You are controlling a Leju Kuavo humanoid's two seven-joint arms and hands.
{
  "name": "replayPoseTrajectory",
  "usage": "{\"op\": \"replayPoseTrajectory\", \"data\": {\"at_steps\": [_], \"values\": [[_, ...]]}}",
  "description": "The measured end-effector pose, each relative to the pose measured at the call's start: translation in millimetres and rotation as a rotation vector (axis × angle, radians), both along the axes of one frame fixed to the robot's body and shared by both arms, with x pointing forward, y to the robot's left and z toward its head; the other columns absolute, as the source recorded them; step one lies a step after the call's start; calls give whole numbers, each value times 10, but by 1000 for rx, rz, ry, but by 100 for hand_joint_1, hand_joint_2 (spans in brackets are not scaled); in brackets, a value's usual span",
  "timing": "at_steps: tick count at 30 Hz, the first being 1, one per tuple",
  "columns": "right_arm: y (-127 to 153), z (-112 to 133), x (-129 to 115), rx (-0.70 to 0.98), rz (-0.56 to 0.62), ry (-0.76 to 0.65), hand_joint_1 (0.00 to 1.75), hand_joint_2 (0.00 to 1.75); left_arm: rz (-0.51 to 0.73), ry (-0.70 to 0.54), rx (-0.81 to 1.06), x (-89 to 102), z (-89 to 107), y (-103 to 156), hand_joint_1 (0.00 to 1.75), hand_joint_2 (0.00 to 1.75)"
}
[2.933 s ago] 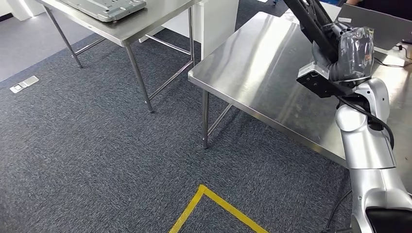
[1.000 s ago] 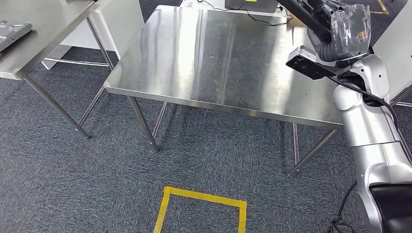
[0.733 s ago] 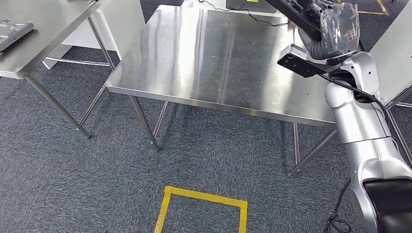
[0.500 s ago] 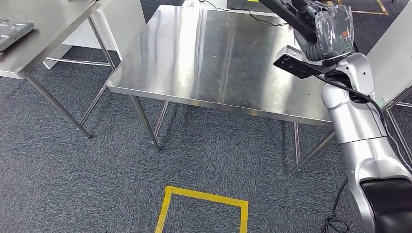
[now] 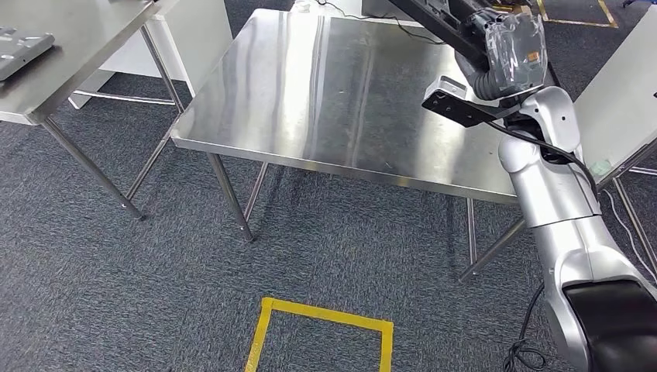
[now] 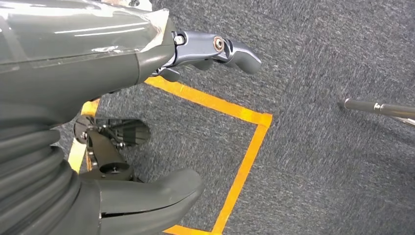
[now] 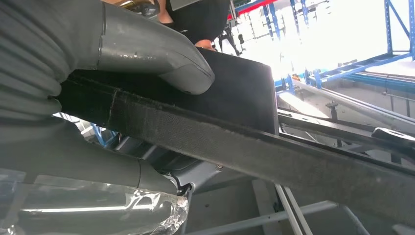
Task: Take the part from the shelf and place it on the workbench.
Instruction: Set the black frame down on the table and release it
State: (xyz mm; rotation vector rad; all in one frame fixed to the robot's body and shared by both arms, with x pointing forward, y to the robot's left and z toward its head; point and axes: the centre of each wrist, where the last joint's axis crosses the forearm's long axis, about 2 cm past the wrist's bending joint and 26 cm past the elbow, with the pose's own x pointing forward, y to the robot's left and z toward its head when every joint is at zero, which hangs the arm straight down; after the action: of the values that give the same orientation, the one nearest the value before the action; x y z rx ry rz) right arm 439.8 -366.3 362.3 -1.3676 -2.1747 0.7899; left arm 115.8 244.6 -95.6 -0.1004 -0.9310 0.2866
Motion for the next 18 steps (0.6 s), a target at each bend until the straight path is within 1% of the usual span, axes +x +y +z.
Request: {"op": "replayPoseTrajectory", "data": {"at_steps": [7,18], "values": [[17,-92,13,3,-2,19,175,175,-1,1,-1,-2,-3,31,0,175],[20,-105,13,8,6,18,175,175,-3,5,0,-31,-12,48,0,175]]}}
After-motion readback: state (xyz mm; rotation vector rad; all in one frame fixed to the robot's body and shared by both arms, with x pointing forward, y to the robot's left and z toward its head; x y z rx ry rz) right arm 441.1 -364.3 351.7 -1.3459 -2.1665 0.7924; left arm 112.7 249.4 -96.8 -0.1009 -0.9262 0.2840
